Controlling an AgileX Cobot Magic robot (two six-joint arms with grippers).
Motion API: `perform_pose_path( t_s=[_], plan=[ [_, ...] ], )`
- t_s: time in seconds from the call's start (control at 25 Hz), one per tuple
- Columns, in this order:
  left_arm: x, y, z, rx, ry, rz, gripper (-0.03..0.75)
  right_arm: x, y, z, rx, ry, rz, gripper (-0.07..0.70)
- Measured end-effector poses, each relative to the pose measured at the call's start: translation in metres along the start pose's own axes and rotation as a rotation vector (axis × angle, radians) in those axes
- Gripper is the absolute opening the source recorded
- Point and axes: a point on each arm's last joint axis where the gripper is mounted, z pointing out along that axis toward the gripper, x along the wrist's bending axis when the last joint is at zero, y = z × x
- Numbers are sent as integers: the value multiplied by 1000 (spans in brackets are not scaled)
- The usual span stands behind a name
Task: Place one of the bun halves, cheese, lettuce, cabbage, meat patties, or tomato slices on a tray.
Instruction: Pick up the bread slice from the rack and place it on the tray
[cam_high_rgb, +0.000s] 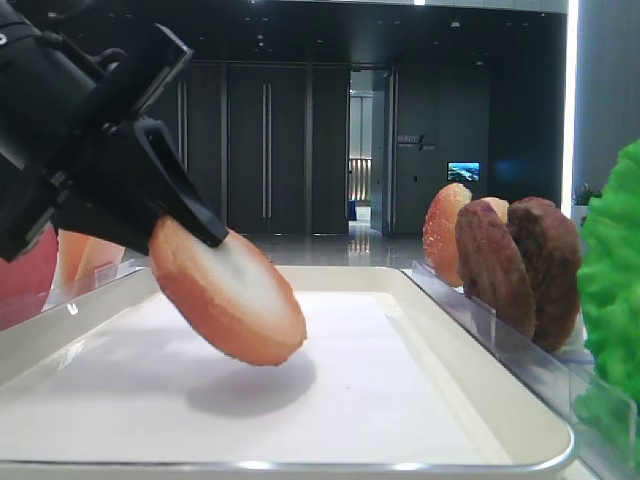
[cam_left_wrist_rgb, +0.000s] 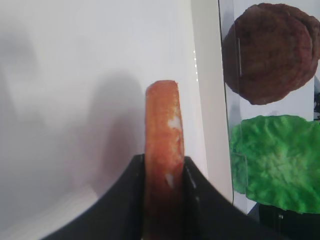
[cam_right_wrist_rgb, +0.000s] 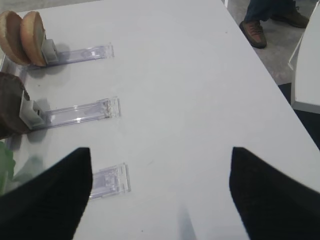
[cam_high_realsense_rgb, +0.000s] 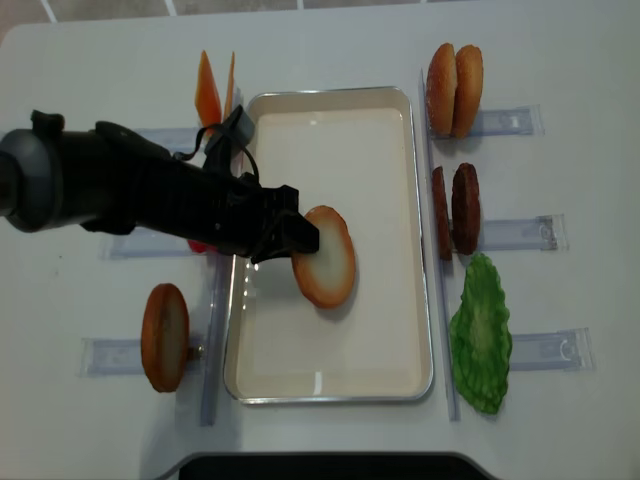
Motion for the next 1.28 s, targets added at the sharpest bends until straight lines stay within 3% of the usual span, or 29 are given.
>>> perform_pose_path(
  t_s=[0.88,1.0,1.12,1.2,1.28],
  plan=[
    [9,-4,7,54,44,-41,155,0,0,0,0,0,0,538],
    [13,-7,6,86,79,-41,298,0,0,0,0,0,0,538],
    [15,-8,1,108,122,-36,512,0,0,0,0,0,0,538],
    [6,0,-15,88,161,-5,651,0,0,0,0,0,0,538],
    [-4,9,-32,65,186,19,677,0,0,0,0,0,0,538]
  ],
)
